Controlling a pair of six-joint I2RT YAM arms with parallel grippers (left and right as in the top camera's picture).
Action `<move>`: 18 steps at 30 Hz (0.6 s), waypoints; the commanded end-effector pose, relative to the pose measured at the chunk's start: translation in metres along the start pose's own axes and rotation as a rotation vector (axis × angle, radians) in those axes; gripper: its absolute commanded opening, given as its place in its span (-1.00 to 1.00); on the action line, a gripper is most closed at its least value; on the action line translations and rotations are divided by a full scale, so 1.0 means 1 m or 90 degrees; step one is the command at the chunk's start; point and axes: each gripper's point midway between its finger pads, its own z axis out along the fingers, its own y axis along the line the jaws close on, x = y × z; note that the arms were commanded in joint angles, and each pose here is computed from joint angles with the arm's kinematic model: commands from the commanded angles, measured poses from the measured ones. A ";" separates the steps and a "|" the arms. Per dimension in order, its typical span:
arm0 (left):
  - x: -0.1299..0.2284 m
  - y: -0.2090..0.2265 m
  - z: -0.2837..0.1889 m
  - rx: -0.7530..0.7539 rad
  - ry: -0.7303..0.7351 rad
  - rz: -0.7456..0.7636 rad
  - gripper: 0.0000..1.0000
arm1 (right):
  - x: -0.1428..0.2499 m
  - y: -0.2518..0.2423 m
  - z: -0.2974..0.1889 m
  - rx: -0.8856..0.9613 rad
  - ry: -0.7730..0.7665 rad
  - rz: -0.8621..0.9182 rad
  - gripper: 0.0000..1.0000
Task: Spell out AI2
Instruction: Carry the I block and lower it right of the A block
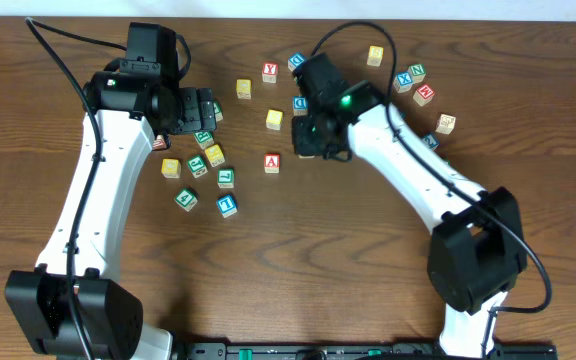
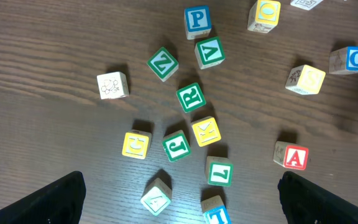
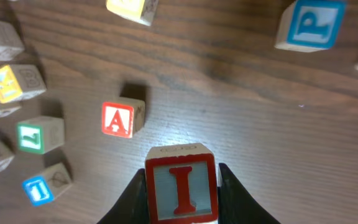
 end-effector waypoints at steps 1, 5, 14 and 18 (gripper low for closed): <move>-0.008 0.003 -0.009 -0.005 -0.019 0.000 0.95 | 0.013 -0.009 0.021 0.051 -0.001 0.035 -0.59; -0.008 0.003 -0.009 -0.005 -0.019 0.000 0.96 | 0.018 -0.009 0.038 0.047 -0.018 0.034 -0.58; -0.008 0.003 -0.009 -0.005 -0.019 0.000 0.95 | 0.022 -0.007 0.057 0.066 -0.067 0.013 -0.64; -0.008 0.003 -0.009 -0.005 -0.019 0.000 0.95 | 0.023 -0.003 0.061 0.065 -0.084 0.004 -0.62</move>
